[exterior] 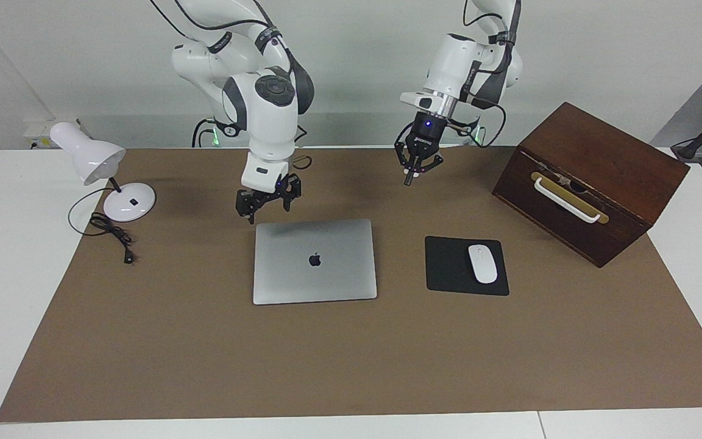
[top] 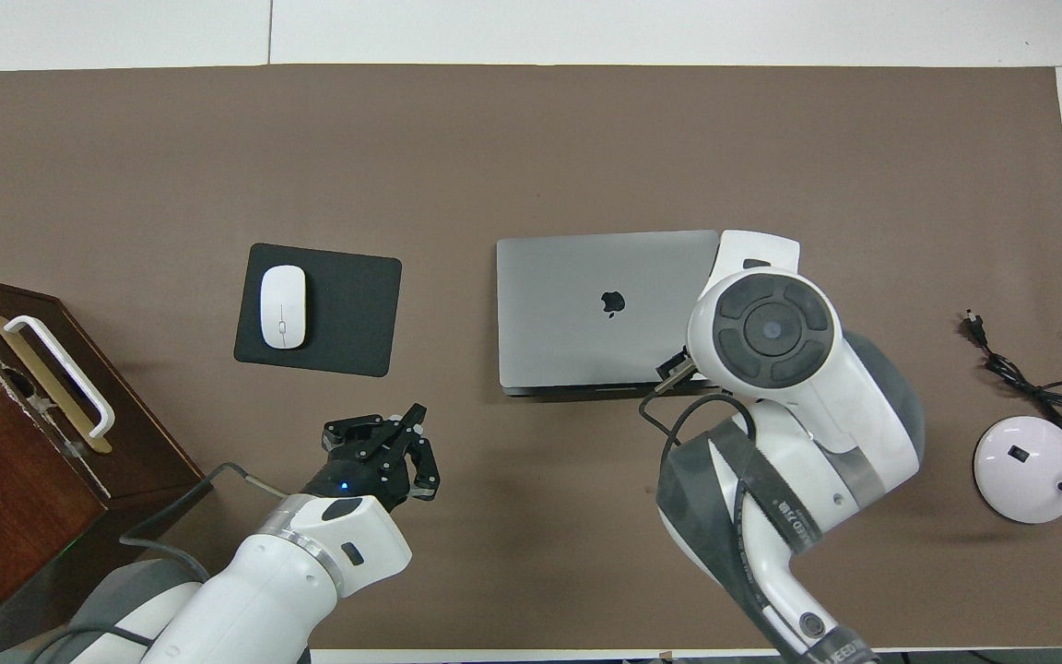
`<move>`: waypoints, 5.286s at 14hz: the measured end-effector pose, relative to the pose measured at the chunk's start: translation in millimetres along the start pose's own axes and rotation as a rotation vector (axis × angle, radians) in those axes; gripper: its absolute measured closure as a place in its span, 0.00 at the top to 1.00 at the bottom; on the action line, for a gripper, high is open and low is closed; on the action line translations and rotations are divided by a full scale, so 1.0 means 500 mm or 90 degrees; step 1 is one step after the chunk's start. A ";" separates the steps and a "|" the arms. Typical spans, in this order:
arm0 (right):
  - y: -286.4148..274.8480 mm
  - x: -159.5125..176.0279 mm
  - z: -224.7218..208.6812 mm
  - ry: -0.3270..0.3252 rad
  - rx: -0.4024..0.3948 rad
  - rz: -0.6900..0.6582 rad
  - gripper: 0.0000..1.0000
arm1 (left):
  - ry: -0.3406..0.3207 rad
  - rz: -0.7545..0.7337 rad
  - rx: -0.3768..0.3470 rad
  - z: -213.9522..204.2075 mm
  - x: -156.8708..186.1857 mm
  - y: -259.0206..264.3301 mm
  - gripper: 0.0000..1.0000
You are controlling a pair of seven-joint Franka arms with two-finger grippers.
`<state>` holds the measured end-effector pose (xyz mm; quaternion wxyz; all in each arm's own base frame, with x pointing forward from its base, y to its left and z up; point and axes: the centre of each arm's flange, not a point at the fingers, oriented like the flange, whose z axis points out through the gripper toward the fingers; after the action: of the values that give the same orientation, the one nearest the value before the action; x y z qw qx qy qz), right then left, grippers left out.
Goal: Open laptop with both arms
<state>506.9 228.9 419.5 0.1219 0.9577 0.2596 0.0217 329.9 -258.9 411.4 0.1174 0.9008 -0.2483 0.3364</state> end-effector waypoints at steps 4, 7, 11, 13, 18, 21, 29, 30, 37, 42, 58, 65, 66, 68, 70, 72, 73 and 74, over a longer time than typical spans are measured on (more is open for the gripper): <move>-0.064 -0.014 0.009 0.010 -0.019 -0.010 1.00 | 0.012 0.023 -0.024 0.065 -0.036 0.039 0.01; -0.085 -0.025 0.010 0.009 -0.023 -0.004 1.00 | 0.016 0.033 -0.037 0.083 -0.050 0.059 0.01; -0.102 -0.030 0.018 0.025 -0.020 -0.010 1.00 | 0.015 0.050 -0.051 0.113 -0.075 0.076 0.01; -0.122 -0.036 0.030 0.028 -0.020 -0.010 1.00 | 0.009 0.063 -0.052 0.128 -0.088 0.076 0.01; -0.164 -0.053 0.056 0.033 -0.039 -0.017 1.00 | 0.002 0.069 -0.058 0.162 -0.115 0.078 0.01; -0.170 -0.056 0.066 0.045 -0.036 -0.010 1.00 | -0.008 0.073 -0.063 0.174 -0.128 0.087 0.01; -0.204 -0.065 0.107 0.070 -0.056 -0.015 1.00 | -0.019 0.066 -0.081 0.207 -0.126 0.129 0.01; -0.205 -0.064 0.109 0.072 -0.054 -0.016 1.00 | -0.019 0.064 -0.082 0.212 -0.124 0.133 0.01; -0.209 -0.057 0.129 0.079 -0.043 -0.024 1.00 | -0.024 0.057 -0.089 0.237 -0.121 0.153 0.01; -0.209 -0.056 0.131 0.086 -0.057 -0.040 1.00 | -0.027 0.051 -0.089 0.257 -0.114 0.153 0.01; -0.205 -0.045 0.132 0.118 -0.074 -0.070 1.00 | -0.029 0.025 -0.074 0.311 -0.093 0.126 0.01; -0.205 -0.044 0.130 0.120 -0.076 -0.072 1.00 | -0.025 0.022 -0.071 0.312 -0.087 0.121 0.01; -0.205 -0.044 0.129 0.120 -0.076 -0.072 1.00 | -0.024 0.022 -0.071 0.312 -0.086 0.121 0.01; -0.205 -0.044 0.129 0.120 -0.076 -0.072 1.00 | -0.023 0.022 -0.072 0.312 -0.084 0.122 0.01; -0.205 -0.044 0.129 0.120 -0.076 -0.072 1.00 | -0.021 0.021 -0.071 0.312 -0.081 0.120 0.01; -0.205 -0.044 0.129 0.120 -0.076 -0.072 1.00 | -0.020 0.018 -0.068 0.313 -0.079 0.114 0.01; -0.205 -0.044 0.129 0.120 -0.076 -0.072 1.00 | -0.019 0.017 -0.066 0.314 -0.078 0.110 0.01; -0.205 -0.044 0.129 0.120 -0.076 -0.072 1.00 | -0.018 0.015 -0.064 0.314 -0.075 0.108 0.01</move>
<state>444.3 289.1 332.2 0.1546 0.9264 0.3217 0.1202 363.0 -350.2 271.7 0.1553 0.8952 -0.2774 0.3122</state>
